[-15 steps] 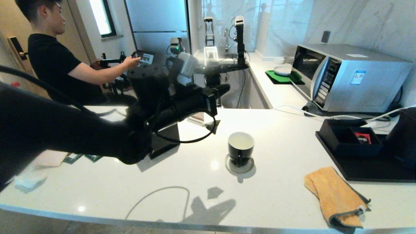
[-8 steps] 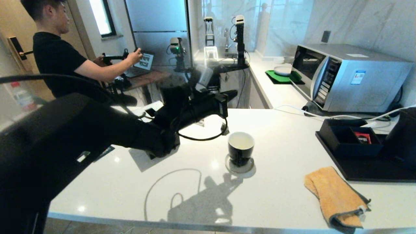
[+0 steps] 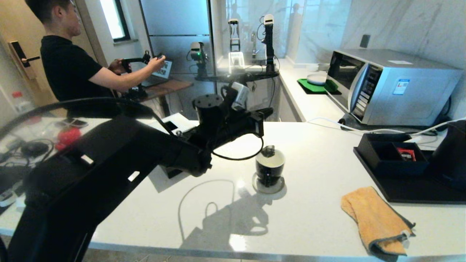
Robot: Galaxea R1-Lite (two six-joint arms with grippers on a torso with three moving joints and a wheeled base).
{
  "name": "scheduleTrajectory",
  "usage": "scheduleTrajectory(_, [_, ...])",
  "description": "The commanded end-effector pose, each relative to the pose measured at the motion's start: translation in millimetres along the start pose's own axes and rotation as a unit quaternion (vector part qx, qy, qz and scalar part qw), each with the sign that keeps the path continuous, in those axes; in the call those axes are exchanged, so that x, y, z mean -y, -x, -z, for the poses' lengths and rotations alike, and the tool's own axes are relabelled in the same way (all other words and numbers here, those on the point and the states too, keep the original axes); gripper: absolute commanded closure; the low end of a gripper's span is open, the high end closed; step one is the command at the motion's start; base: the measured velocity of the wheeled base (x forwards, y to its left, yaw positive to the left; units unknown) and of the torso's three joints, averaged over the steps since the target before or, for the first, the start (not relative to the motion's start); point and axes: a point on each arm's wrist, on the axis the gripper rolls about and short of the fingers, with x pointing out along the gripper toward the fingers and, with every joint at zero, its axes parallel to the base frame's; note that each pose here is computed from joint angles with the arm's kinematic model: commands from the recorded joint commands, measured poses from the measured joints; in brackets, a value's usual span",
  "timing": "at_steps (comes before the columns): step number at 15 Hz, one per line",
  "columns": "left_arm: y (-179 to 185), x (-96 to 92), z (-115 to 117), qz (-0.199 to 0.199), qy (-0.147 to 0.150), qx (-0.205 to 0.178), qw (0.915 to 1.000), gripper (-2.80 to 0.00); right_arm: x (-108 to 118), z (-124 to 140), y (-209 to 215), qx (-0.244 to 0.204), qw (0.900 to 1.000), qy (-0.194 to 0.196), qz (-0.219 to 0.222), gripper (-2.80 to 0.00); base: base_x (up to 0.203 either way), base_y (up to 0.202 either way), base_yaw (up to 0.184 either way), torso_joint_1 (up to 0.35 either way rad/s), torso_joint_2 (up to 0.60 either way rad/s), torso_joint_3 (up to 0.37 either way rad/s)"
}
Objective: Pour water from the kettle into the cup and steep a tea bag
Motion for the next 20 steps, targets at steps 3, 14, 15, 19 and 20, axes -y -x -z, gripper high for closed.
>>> scheduleTrajectory(3, [-8,7.7,19,0.012,0.007,-0.011,0.9998,0.00,0,0,0,0.000,1.000,0.000,0.000,0.00,0.000,0.000,0.000,0.000,0.00,0.000])
scheduleTrajectory(14, [-11,4.1,57,0.011,0.018,-0.037,0.9991,0.00,0,0,0,-0.001,1.000,0.000,0.000,0.00,0.000,0.000,0.000,0.000,0.00,0.000])
scheduleTrajectory(15, [-11,3.6,62,0.011,0.019,-0.039,0.9990,0.00,0,0,0,-0.001,1.000,0.001,0.000,0.00,0.000,0.000,0.000,0.000,0.00,0.000])
scheduleTrajectory(19, [-11,1.4,78,0.009,0.022,-0.048,0.9986,0.00,0,0,0,0.000,1.000,0.000,0.000,0.00,0.000,0.000,0.000,0.000,0.00,0.000])
scheduleTrajectory(20, [-11,1.2,80,0.009,0.022,-0.050,0.9985,0.00,0,0,0,-0.001,1.000,0.000,0.000,0.00,0.000,0.000,0.000,0.000,0.00,0.000])
